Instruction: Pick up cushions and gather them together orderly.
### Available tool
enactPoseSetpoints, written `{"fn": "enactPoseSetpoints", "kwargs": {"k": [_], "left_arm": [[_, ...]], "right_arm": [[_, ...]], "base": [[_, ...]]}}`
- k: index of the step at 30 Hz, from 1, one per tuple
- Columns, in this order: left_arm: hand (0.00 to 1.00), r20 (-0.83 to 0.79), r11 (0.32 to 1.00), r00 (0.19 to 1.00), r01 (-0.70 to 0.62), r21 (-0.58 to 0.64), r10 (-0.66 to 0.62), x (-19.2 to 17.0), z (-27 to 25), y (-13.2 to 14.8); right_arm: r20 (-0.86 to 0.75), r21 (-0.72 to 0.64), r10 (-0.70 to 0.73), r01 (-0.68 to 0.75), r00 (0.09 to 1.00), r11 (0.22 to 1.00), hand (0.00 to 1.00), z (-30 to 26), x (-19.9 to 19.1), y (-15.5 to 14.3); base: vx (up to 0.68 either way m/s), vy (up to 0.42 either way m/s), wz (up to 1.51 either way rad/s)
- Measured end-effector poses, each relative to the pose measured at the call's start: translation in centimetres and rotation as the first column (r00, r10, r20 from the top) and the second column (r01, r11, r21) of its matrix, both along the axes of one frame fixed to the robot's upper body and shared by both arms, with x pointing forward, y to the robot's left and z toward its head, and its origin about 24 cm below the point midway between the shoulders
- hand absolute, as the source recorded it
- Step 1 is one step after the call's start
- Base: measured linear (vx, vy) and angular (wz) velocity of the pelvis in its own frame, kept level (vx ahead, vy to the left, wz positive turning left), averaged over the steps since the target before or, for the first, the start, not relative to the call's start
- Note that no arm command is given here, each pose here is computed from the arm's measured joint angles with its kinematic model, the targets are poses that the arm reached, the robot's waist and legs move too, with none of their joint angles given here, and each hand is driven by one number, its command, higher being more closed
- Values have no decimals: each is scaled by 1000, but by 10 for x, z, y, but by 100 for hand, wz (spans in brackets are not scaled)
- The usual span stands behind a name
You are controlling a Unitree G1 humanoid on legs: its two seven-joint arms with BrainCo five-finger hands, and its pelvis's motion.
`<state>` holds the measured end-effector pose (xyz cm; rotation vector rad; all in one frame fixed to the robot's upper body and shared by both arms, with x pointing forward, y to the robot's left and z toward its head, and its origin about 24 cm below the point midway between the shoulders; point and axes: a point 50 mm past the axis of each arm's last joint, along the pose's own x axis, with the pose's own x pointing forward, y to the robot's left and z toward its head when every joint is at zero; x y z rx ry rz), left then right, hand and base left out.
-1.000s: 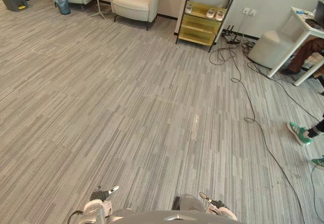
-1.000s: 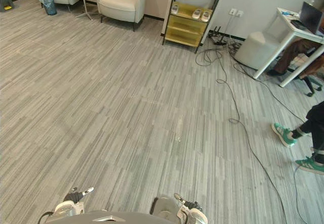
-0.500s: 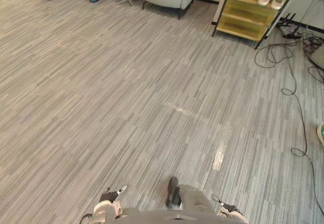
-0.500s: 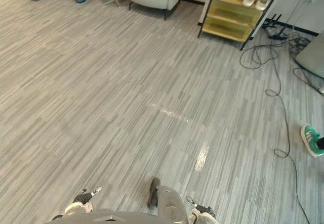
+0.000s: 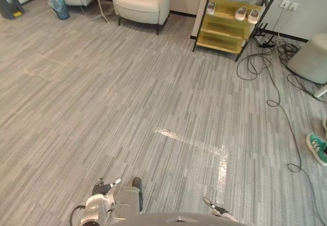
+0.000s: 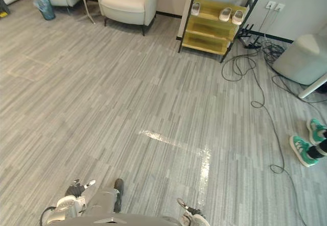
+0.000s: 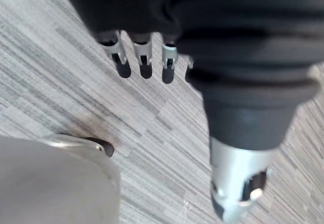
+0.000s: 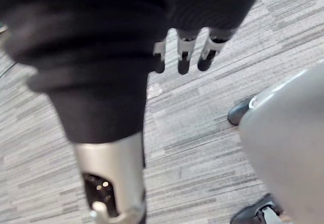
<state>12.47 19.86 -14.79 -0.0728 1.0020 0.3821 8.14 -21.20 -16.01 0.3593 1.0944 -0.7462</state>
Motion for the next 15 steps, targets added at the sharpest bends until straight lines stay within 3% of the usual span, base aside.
{"fn": "enactPoseSetpoints", "kwargs": {"k": [8, 15], "left_arm": [[0, -50, 1000, 999, 4, -10, -5, -8, -5, -3], [0, -80, 1000, 997, -20, 4, 20, -16, -7, 4]], "right_arm": [[43, -17, 32, -31, 999, 999, 0, 4, 12, -1], [13, 6, 20, -20, 1000, 1000, 0, 1, 12, -2]], "base": [[315, 110, -20], [246, -172, -20]]}}
